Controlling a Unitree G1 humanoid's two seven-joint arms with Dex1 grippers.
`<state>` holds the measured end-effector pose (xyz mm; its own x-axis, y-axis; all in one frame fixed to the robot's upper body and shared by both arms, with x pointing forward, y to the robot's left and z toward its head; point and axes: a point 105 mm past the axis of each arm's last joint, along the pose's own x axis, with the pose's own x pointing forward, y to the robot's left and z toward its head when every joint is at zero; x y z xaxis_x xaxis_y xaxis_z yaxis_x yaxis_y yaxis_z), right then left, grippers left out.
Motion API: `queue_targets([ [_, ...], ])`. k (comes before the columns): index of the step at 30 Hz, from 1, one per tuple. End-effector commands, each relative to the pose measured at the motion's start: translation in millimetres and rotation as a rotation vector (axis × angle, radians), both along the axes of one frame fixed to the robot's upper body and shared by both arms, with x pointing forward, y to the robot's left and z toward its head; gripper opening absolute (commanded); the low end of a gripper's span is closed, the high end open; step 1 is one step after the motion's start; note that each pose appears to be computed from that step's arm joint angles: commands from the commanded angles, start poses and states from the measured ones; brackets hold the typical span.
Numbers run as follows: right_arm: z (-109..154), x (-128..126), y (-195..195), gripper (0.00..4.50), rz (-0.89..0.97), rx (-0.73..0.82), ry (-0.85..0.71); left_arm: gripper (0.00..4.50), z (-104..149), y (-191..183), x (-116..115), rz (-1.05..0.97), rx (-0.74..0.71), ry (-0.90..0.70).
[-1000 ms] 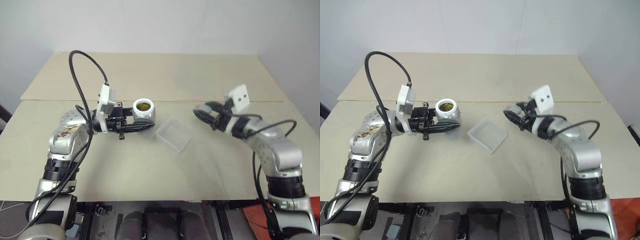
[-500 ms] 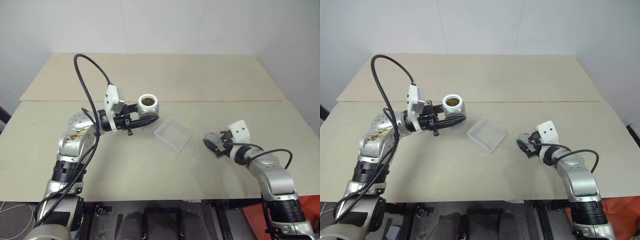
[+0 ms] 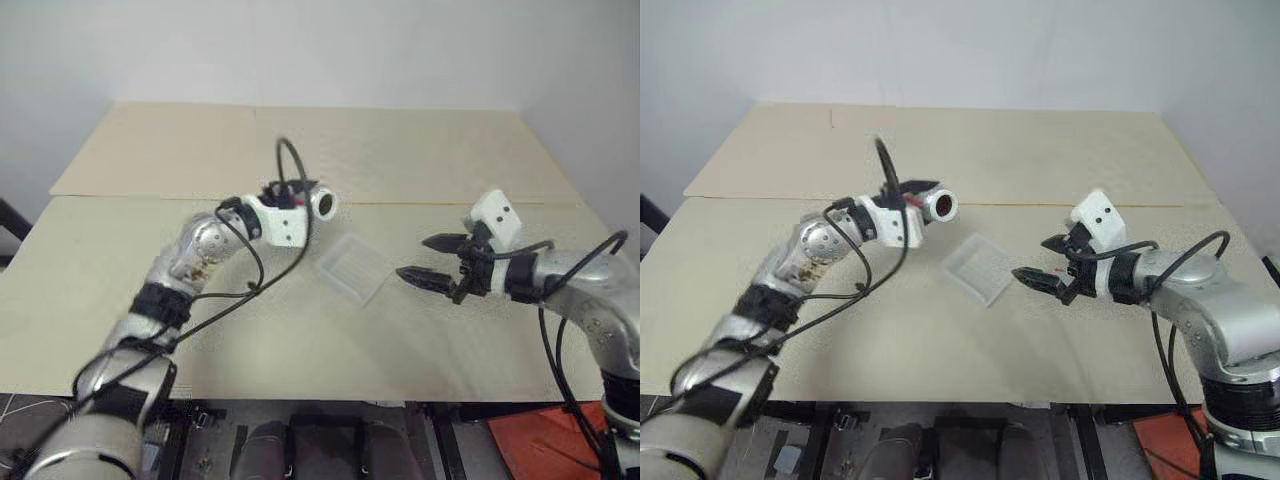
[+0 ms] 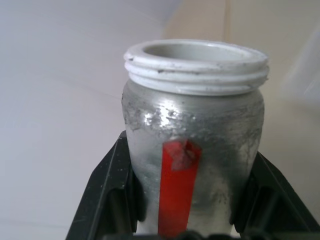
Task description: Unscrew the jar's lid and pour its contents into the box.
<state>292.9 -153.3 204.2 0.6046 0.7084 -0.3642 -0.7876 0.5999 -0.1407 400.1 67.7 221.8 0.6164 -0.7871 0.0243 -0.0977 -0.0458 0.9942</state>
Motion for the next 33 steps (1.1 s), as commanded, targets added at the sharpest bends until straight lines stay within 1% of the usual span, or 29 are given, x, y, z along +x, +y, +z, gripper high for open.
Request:
queue_targets([
  [1,13,-7,8,4.47,0.086,-0.022,-0.021,1.91,13,-27,-6,-0.158,0.183,-0.413],
  [3,15,-8,9,4.47,0.104,-0.029,-0.017,1.91,6,-37,-8,-0.228,0.256,-0.507],
  [5,15,-7,9,4.47,0.111,-0.032,-0.015,1.91,-5,-44,-9,-0.282,0.329,-0.568],
  [8,16,-5,10,4.47,0.107,-0.027,-0.019,1.91,-20,-54,-5,-0.302,0.412,-0.646],
  [11,19,-4,9,4.47,0.107,-0.019,-0.028,1.91,-21,-66,-5,-0.312,0.423,-0.699],
  [16,21,-7,9,4.47,0.106,-0.006,-0.043,1.91,-20,-70,-6,-0.316,0.412,-0.715],
  [20,20,-7,11,4.47,0.108,-0.003,-0.046,1.91,-20,-68,-4,-0.306,0.392,-0.681],
  [24,19,-7,12,4.47,0.106,-0.006,-0.047,1.91,-16,-59,0,-0.253,0.337,-0.613],
  [27,20,-7,12,4.47,0.102,-0.007,-0.062,1.91,-8,-46,5,-0.183,0.221,-0.499],
  [28,20,-7,12,4.47,0.100,-0.006,-0.072,1.91,-7,-43,5,-0.164,0.161,-0.431],
  [30,24,-6,12,4.47,0.102,0.012,-0.118,1.91,0,-26,11,-0.072,-0.039,-0.231],
  [31,26,-6,12,4.47,0.107,0.021,-0.143,1.91,5,-17,15,-0.011,-0.182,-0.113],
  [32,27,-6,12,4.47,0.112,0.028,-0.159,1.91,8,-9,18,0.026,-0.293,-0.011],
  [33,27,-5,12,4.47,0.116,0.038,-0.176,1.91,7,3,22,0.082,-0.441,0.147],
])
